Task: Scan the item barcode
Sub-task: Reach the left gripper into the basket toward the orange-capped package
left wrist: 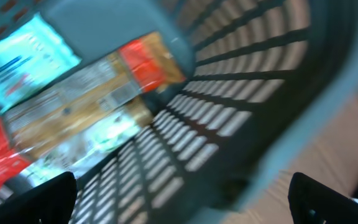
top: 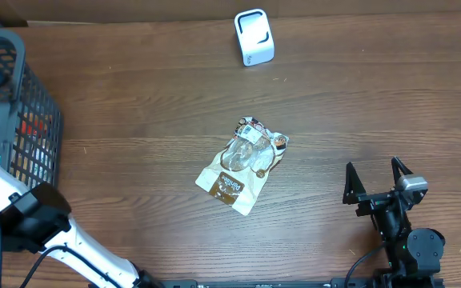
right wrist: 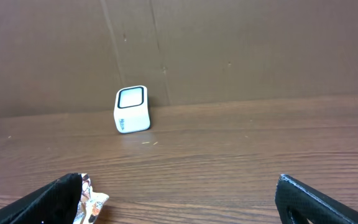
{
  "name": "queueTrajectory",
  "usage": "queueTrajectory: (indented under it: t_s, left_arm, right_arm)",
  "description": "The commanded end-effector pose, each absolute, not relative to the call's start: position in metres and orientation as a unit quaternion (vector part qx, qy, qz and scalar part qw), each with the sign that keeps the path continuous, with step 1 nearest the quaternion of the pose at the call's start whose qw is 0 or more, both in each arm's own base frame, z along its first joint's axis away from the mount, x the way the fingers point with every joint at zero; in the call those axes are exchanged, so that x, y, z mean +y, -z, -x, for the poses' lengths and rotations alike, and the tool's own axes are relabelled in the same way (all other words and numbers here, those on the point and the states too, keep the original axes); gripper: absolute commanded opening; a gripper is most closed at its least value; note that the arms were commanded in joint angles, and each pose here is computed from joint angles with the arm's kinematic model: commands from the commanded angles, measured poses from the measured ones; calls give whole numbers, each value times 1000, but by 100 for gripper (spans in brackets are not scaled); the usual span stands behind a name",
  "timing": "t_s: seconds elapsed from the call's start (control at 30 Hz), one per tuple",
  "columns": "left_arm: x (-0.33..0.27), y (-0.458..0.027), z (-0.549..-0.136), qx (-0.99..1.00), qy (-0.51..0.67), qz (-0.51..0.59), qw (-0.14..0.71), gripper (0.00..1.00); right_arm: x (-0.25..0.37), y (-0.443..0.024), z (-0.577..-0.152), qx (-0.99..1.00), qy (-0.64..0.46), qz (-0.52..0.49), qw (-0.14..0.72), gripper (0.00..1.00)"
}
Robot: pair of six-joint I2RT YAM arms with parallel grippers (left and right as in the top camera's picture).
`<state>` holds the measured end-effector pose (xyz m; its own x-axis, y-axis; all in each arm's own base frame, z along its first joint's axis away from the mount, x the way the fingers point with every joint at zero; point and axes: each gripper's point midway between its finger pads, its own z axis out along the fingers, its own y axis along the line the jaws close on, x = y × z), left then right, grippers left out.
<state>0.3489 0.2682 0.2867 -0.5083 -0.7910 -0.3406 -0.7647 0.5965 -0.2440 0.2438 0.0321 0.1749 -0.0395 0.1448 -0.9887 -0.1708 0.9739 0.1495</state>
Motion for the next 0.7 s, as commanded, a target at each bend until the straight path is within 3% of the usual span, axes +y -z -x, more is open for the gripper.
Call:
queueTrajectory:
  t_s: [0.0,0.3,0.47,0.67]
  left_arm:
    - [277,-321,-313,845,-8,477,243,100]
    - [305,-321,-276,813,-4,531,241,100]
    - [315,-281,-263,815,5,549,183,100]
    - [326,-238,-267,861,-6,485,151,99]
  right_arm:
    - [34,-173,-244,711,-119,12,693,100]
    - [34,-173,-244,711,-119,11,693,100]
    - [34,-173,-244,711,-119,12,693,100]
    - [34,-173,-244,711,-119,11,693,100]
